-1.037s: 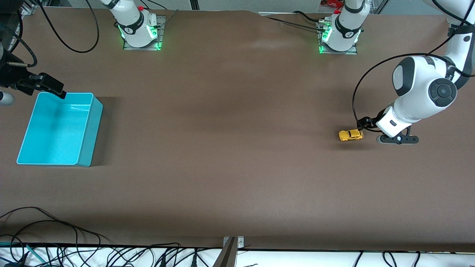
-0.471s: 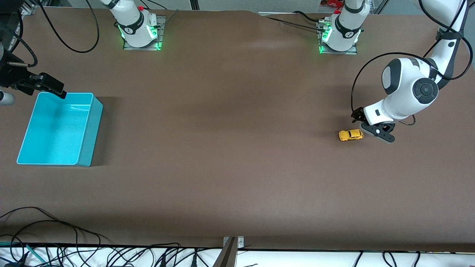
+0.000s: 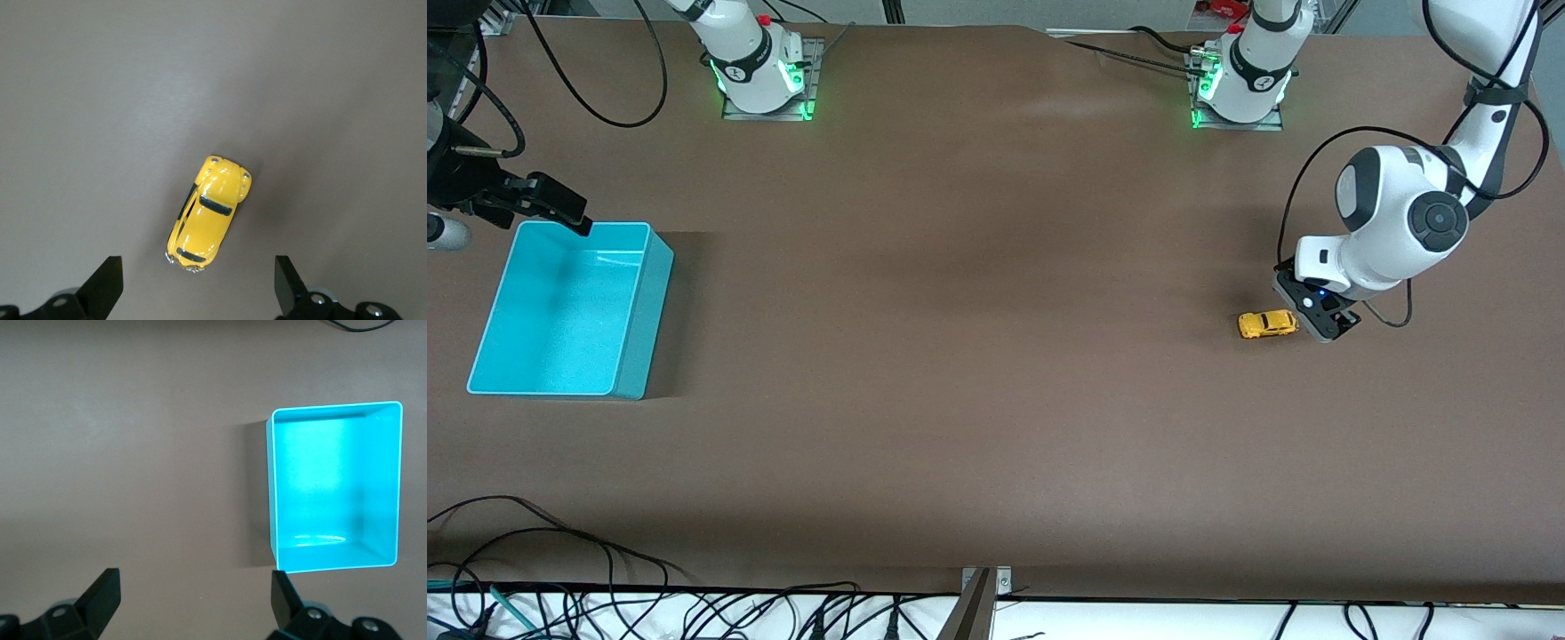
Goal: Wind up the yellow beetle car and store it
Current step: 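Close the left gripper on the yellow car, pressing it onto the table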
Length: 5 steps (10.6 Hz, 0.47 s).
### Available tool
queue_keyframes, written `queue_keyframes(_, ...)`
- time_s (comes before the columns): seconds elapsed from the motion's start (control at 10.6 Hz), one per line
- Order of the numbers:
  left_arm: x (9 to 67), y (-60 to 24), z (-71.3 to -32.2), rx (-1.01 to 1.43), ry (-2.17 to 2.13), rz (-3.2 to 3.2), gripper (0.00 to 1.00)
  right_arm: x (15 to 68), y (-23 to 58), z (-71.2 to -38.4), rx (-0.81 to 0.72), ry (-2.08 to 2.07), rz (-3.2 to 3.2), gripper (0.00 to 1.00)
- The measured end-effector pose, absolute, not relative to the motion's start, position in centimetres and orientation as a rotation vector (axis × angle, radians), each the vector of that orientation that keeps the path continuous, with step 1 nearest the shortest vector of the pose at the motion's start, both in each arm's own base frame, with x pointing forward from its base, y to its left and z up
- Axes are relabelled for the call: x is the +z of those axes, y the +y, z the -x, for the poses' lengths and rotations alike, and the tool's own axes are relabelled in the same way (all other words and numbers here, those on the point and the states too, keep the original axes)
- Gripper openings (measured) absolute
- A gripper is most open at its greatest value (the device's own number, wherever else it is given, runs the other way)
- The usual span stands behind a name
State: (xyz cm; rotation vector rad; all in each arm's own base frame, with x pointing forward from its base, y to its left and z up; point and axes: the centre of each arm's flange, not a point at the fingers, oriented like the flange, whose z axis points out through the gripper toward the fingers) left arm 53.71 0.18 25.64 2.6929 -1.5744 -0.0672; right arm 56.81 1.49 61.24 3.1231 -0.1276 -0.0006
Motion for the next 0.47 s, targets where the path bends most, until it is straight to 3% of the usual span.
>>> queue_keyframes(0.47,21.6,0.1,-53.7,-0.056,-1.939,-2.439,1.00,61.3,1.5,-56.8,0.001,-0.128,-3.123,1.00)
